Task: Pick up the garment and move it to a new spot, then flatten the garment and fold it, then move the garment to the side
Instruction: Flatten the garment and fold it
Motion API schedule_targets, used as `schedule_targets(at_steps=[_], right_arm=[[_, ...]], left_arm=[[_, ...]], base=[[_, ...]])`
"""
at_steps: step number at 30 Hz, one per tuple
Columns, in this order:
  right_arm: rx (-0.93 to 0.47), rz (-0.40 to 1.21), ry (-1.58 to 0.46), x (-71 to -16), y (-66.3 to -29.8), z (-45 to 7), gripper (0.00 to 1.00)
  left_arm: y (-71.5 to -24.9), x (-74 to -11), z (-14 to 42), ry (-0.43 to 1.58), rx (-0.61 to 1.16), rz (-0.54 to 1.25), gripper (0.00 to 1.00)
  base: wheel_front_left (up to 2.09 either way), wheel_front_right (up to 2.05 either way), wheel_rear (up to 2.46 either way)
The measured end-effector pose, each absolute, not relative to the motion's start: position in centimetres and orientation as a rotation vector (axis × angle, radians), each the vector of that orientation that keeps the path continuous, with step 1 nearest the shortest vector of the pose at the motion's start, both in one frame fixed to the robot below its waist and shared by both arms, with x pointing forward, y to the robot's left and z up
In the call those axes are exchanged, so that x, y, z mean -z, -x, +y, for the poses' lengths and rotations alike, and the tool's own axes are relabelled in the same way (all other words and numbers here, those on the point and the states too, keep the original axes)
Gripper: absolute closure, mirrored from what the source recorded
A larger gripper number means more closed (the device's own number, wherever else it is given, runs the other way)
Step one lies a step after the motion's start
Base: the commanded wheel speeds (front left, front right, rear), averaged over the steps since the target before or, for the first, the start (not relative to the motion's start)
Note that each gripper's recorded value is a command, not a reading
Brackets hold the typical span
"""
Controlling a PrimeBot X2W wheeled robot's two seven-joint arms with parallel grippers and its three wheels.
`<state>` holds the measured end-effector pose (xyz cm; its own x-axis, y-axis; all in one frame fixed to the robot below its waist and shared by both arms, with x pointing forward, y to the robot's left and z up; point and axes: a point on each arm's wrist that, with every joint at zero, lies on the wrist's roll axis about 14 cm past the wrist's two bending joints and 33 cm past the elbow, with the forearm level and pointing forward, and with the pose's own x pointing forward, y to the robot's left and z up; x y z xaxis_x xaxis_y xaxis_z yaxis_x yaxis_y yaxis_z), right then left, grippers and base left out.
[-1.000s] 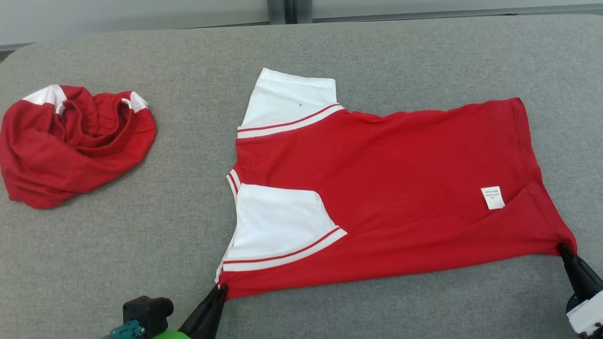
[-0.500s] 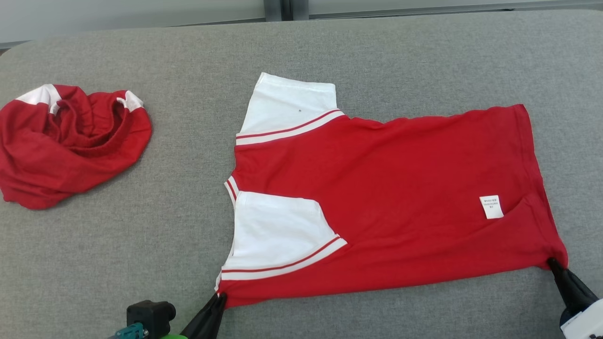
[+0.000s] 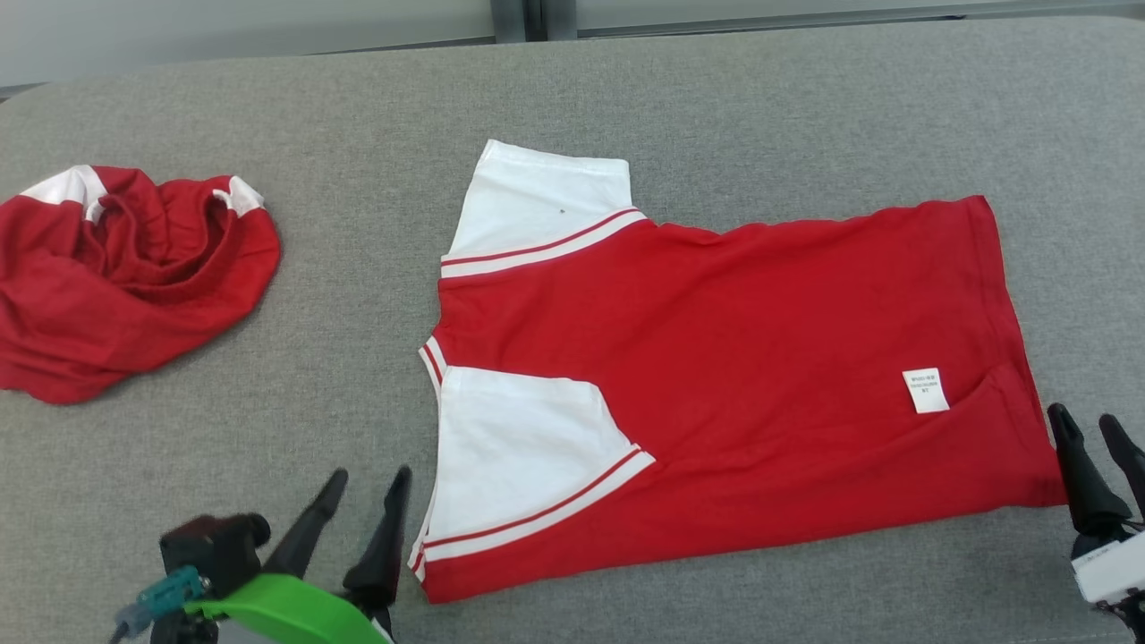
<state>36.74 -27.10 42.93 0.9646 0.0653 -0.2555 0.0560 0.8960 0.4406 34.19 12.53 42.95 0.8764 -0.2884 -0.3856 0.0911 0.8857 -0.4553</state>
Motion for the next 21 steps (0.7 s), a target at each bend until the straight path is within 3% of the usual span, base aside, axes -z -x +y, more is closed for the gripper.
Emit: schedule_targets(at_steps=[12, 17, 21], right_arm=[[-0.183, 0.099, -0.360, -45.9, -44.0, -20.0, 0.00], [-0.221, 0.058, -0.329, -46.4, -45.7, -18.1, 0.00], [-0.225, 0.044, -0.318, -46.2, -46.2, -17.3, 0.00]], left_arm=[[-47.3, -49.9, 12.3, 0.306, 0.308, 0.260, 0.00], [-52.9, -50.4, 11.6, 0.254, 0.341, 0.287, 0.00], [-56.2, -48.7, 10.7, 0.223, 0.384, 0.420, 0.00]], base=[[0.00, 0.00, 0.00], [0.00, 0.00, 0.00], [0.00, 0.00, 0.00]])
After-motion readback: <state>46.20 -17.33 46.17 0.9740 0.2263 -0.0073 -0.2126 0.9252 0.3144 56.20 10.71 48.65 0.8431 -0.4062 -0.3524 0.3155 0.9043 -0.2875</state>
